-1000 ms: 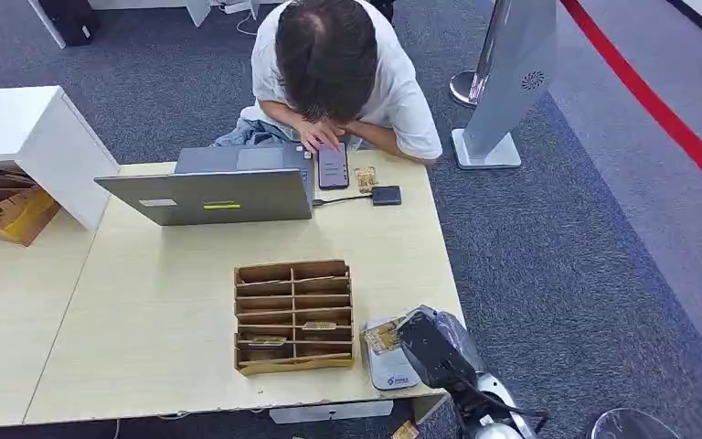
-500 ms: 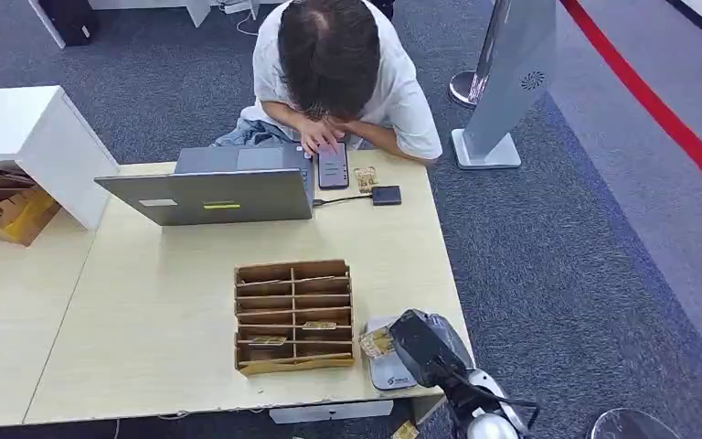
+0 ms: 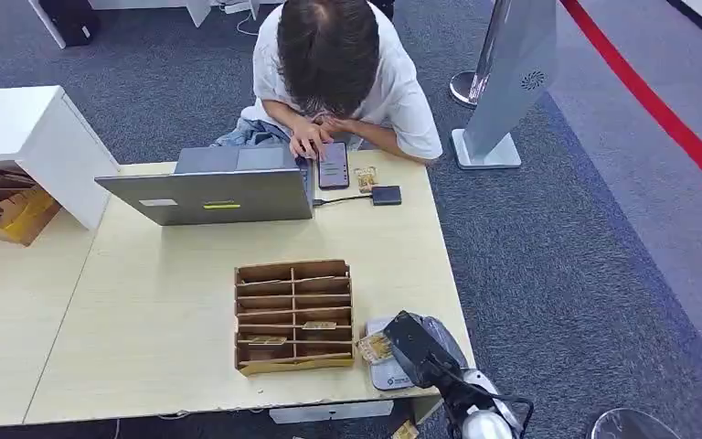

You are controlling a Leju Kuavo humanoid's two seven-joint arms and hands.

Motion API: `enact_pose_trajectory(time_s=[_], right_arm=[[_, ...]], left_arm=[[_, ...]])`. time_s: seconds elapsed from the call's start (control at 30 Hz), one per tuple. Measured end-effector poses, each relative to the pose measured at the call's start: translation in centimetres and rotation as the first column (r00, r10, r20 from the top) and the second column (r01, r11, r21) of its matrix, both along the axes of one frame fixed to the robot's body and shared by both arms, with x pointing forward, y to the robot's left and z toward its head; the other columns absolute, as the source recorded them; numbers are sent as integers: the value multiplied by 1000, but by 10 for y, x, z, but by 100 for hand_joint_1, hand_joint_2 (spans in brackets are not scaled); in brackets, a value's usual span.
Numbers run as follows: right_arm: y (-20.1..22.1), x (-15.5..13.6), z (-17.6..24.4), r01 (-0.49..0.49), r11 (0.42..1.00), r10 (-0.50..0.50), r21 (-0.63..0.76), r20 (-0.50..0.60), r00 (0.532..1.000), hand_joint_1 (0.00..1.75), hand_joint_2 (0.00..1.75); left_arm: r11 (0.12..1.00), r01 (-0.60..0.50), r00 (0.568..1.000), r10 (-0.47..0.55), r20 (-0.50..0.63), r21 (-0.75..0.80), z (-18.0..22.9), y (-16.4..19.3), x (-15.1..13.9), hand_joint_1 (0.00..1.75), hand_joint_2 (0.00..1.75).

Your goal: Pass the card to the sensor for recognition and then transmit it.

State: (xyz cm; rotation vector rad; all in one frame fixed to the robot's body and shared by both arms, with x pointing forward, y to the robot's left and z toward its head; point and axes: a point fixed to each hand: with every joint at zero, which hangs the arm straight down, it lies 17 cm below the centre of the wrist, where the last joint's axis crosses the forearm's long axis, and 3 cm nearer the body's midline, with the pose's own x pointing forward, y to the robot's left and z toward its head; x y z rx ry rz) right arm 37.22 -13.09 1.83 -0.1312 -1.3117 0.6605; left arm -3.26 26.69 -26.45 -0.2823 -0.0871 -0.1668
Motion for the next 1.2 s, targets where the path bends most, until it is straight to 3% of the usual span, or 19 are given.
enact_pose_trajectory(time_s=[0.5, 1.2], right_arm=[[-14, 7, -7, 42, 999, -41, 24, -32, 999, 175, 175], [-43, 0, -19, 81, 981, -58, 177, -128, 990, 175, 175]], left_arm=[[1000, -22, 1000, 22, -10, -7, 2, 7, -10, 0, 0], [999, -35, 999, 35, -22, -21, 6, 19, -21, 0, 0]])
